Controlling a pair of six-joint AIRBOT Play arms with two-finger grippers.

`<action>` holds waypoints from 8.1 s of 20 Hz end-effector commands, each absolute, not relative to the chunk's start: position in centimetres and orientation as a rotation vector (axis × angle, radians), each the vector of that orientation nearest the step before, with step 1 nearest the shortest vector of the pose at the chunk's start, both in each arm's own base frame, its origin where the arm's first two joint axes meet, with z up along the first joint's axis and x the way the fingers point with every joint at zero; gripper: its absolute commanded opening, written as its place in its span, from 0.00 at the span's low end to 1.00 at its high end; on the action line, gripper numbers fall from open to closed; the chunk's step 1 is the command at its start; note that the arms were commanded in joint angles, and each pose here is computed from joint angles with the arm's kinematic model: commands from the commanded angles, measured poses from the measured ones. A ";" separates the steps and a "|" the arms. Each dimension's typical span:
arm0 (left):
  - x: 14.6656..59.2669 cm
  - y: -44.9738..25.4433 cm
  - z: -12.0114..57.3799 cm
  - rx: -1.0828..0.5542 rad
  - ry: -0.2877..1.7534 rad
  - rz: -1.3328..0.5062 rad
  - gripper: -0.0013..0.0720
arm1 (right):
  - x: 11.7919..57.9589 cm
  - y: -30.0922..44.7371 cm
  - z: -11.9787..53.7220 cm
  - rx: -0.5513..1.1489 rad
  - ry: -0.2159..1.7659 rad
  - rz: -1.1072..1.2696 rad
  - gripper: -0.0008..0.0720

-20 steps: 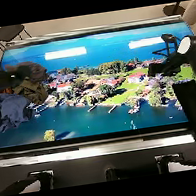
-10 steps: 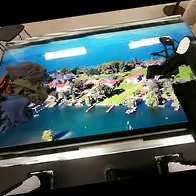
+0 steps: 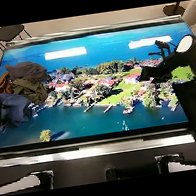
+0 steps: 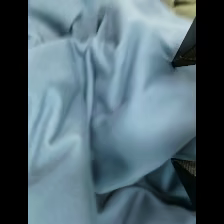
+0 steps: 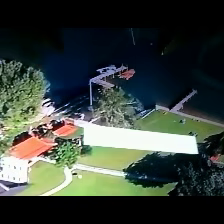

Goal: Fold the shirts.

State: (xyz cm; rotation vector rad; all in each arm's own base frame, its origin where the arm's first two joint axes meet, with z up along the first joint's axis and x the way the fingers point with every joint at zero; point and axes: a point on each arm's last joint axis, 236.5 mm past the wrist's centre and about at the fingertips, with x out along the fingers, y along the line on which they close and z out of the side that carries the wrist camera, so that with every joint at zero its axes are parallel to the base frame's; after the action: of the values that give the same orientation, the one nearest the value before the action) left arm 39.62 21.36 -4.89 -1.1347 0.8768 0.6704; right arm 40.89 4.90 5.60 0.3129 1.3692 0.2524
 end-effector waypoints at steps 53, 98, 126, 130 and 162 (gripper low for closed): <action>26.4 -23.6 -6.0 -0.463 1.574 -0.557 0.96 | 20.8 10.2 -1.8 0.480 1.711 0.424 0.94; 27.2 -13.4 46.3 -0.230 0.036 -0.509 0.06 | 28.8 7.2 43.8 0.071 0.091 0.250 0.07; 42.4 -23.6 2.9 -0.206 1.235 -0.536 0.98 | 40.0 11.2 2.1 0.299 1.153 0.065 0.85; 41.0 -13.5 7.5 -0.105 1.335 -0.406 0.97 | 43.4 5.5 11.0 0.319 0.999 0.064 0.86; 18.9 -15.3 -10.8 -0.454 1.704 -0.343 0.06 | 32.6 -1.1 -6.4 0.566 1.665 0.134 0.96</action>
State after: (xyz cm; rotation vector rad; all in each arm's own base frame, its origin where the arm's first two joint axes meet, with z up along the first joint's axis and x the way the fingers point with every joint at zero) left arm 18.43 -15.36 -10.64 -0.4518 1.7222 -0.3603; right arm 32.96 -2.31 -4.81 0.6324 1.6254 0.0990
